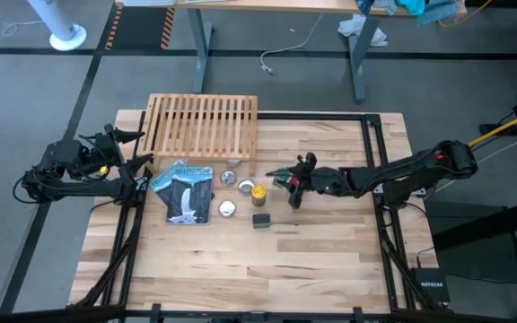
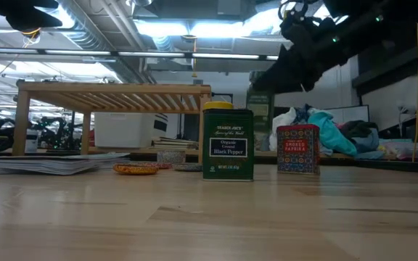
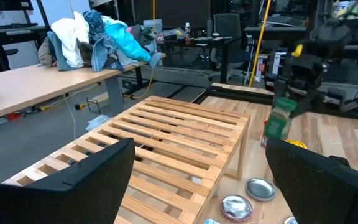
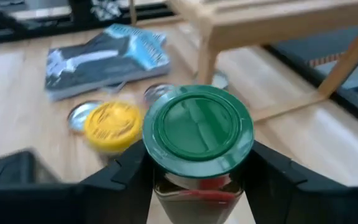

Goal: Shelf spices
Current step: Put the green seasoning bottle on the shelf

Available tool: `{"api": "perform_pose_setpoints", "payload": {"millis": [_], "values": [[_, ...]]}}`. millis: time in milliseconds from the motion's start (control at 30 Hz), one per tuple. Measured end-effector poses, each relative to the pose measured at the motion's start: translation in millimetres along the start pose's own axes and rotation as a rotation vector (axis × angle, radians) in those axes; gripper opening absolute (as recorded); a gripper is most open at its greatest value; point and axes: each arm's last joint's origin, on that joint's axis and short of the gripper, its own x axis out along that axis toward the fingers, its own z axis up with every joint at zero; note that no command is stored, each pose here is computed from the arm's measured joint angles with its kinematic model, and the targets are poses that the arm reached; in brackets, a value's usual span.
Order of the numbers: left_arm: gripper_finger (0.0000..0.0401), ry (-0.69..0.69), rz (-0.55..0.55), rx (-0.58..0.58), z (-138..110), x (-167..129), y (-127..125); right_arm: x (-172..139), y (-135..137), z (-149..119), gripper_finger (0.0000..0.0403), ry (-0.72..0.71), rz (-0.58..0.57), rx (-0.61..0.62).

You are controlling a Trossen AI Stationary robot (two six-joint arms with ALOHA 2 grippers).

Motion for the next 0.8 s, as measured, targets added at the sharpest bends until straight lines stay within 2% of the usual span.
{"api": "perform_pose_setpoints", "payload": {"millis": [133,400,600,800], "values": [[0.0356,0.0,0.001,0.0,0,0,0,2,-10,27,0.0199,-0.017,-0.04,-0.063],[0.0356,-0.001,0.0,0.002,0,0,0,-1,-44,116,0.0199,-0.122,-0.077,-0.215],[0.0356,-0.001,0.0,0.002,0,0,0,-5,-85,175,0.0199,-0.256,-0.027,-0.244],[0.0356,-0.001,0.0,0.002,0,0,0,18,-119,204,0.0199,-0.274,0.078,-0.262]]}}
